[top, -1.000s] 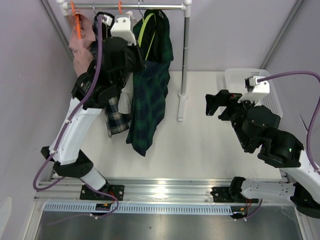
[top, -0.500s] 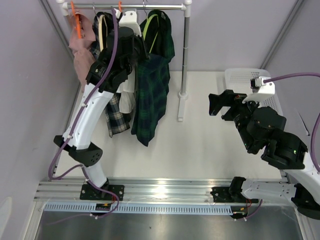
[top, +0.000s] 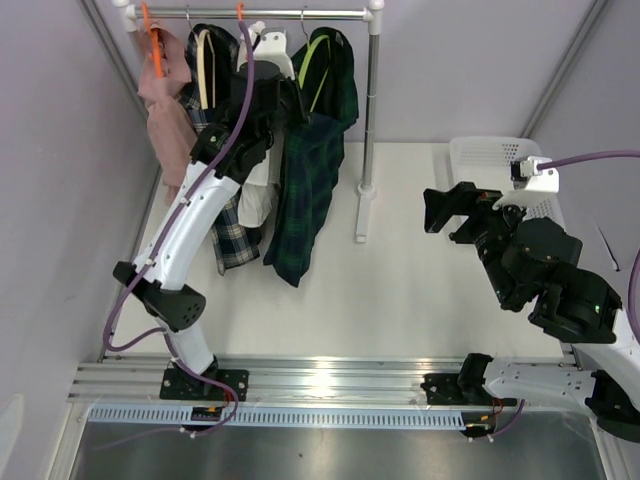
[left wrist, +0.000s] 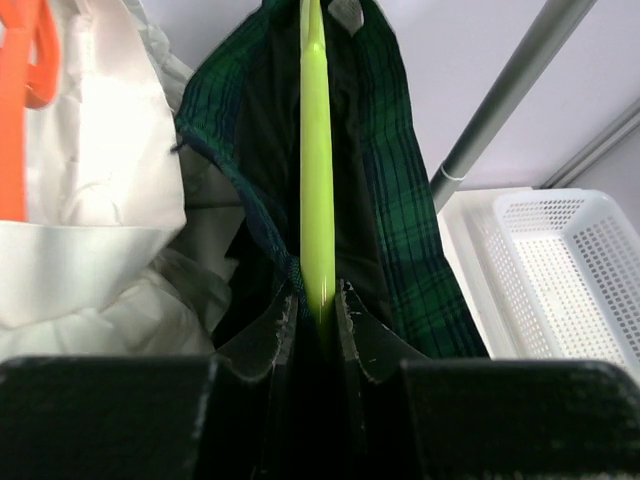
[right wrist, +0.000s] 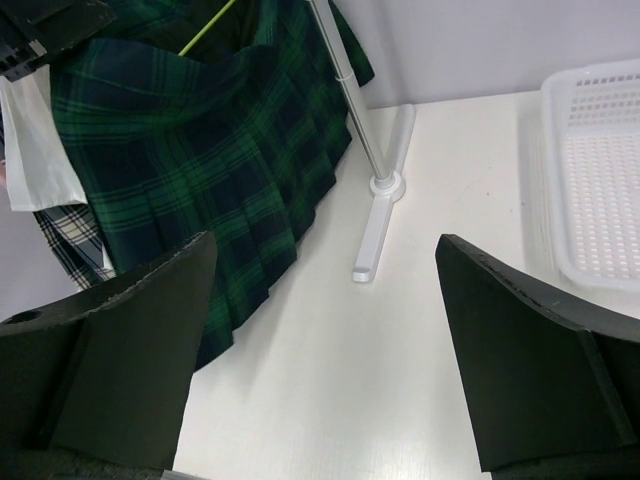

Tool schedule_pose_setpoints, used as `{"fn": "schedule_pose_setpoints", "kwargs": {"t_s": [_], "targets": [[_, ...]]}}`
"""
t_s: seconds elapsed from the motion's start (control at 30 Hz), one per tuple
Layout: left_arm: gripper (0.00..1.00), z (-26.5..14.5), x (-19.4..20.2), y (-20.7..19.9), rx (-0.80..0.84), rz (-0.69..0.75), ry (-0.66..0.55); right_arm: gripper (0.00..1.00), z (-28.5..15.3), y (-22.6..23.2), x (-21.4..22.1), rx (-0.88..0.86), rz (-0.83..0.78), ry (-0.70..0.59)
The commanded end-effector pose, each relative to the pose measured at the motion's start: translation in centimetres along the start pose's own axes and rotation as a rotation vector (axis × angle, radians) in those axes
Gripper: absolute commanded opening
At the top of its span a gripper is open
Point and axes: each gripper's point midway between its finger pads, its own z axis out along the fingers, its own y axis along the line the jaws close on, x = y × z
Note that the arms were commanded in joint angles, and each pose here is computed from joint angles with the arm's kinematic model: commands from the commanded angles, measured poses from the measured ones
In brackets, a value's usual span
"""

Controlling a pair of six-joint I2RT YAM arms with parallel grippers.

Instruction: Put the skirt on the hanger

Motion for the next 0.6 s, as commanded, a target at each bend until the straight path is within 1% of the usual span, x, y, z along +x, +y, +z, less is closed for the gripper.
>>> {"fn": "schedule_pose_setpoints", "kwargs": {"t_s": [0.0,0.07,0.1,0.17,0.23,0.33,0.37,0.4,0.43,0.47,0.5,0.53,0.57], "targets": [[0.0,-2.6,-4.9,-1.0,0.088,-0.087,-0.163,0.96,0.1,-0.1,-0.2,0.006,0.021,-0.014],[0.06,-3.1,-4.8,-1.0,0.1,-0.08,-0.162,0.96,0.1,0.1,0.0,-0.002,0.021,-0.008],[0.19,-3.7,-5.0,-1.1,0.108,-0.072,-0.166,0.96,0.2,0.1,0.2,-0.001,0.018,-0.007],[0.36,-4.5,-5.4,-1.3,0.13,-0.06,-0.17,0.96,0.2,0.2,0.3,-0.009,0.02,-0.004],[0.56,-5.6,-5.9,-1.3,0.146,-0.042,-0.173,0.97,0.2,0.5,0.6,-0.024,0.019,0.004],[0.66,-7.9,-6.7,-1.5,0.196,-0.02,-0.187,0.98,0.3,1.1,1.6,-0.057,0.008,0.033],[0.68,-8.7,-7.0,-1.7,0.215,-0.018,-0.189,0.99,0.4,1.3,1.8,-0.062,0.006,0.041],[0.89,-9.3,-6.9,-1.6,0.225,-0.012,-0.187,0.99,0.4,1.4,2.1,-0.069,0.005,0.049],[0.96,-11.0,-7.5,-1.4,0.241,-0.013,-0.205,0.99,0.4,1.7,2.6,-0.084,0.003,0.066],[0.97,-12.1,-7.8,-1.5,0.26,-0.01,-0.214,0.99,0.5,1.9,3.1,-0.092,-0.004,0.078],[0.97,-12.5,-7.0,-1.3,0.27,-0.002,-0.189,0.99,0.6,2.1,3.4,-0.101,-0.006,0.089],[0.97,-14.5,-7.3,-0.9,0.283,-0.006,-0.205,0.99,0.6,2.2,4.0,-0.107,-0.004,0.11],[0.98,-15.5,-7.3,-0.7,0.293,-0.005,-0.212,0.99,0.7,2.4,4.3,-0.112,-0.005,0.121]]}}
